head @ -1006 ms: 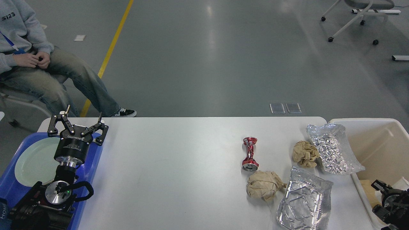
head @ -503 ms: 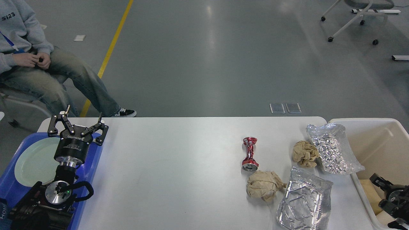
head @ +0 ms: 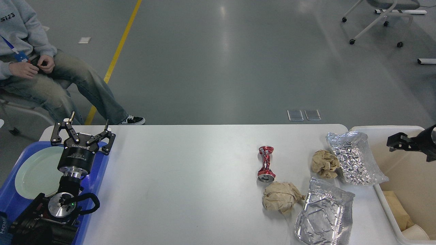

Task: Tidy desktop
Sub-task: 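Reach the right gripper down to the flat foil packet, then grasp the foil packet and lift it toward the bin, then lower the foil packet into the white bin and release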

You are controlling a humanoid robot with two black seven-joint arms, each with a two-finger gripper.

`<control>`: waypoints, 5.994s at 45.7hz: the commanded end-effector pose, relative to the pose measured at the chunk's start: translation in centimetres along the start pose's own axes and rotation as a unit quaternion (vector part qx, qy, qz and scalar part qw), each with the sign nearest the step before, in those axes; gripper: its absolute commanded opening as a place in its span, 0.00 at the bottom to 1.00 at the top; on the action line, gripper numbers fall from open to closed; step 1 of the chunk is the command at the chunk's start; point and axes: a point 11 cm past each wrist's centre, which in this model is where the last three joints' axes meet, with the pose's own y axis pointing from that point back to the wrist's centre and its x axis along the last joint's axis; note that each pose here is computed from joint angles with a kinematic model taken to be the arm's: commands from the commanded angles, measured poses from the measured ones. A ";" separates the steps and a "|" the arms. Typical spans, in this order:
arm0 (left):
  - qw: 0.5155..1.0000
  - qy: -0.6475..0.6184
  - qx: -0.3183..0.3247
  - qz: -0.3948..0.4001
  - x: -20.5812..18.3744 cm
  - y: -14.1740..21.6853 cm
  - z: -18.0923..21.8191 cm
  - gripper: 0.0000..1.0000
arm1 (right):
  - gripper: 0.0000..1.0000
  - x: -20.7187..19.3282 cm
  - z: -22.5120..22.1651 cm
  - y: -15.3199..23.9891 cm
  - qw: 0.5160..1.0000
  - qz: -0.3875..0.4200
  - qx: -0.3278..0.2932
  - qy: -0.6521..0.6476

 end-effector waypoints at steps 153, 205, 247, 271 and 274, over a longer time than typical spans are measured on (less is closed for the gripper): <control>1.000 0.000 0.000 0.000 0.0 0.0 0.0 0.96 | 0.00 -15.0 -9.0 3.7 0.971 -0.193 0.083 -0.112; 1.000 0.000 0.000 0.000 0.0 0.0 0.0 0.96 | 0.00 -5.5 5.6 11.5 0.983 0.011 -0.036 -0.178; 1.000 0.000 0.001 0.000 0.0 0.0 0.0 0.96 | 0.00 -13.6 13.8 -15.0 0.922 0.243 -0.203 -0.224; 1.000 0.001 0.000 0.000 0.0 0.0 -0.1 0.96 | 1.00 -16.1 14.0 -15.7 0.908 0.265 -0.240 -0.219; 1.000 0.000 0.000 0.000 0.0 0.0 0.0 0.96 | 1.00 -16.2 13.9 -15.8 0.909 0.262 -0.238 -0.221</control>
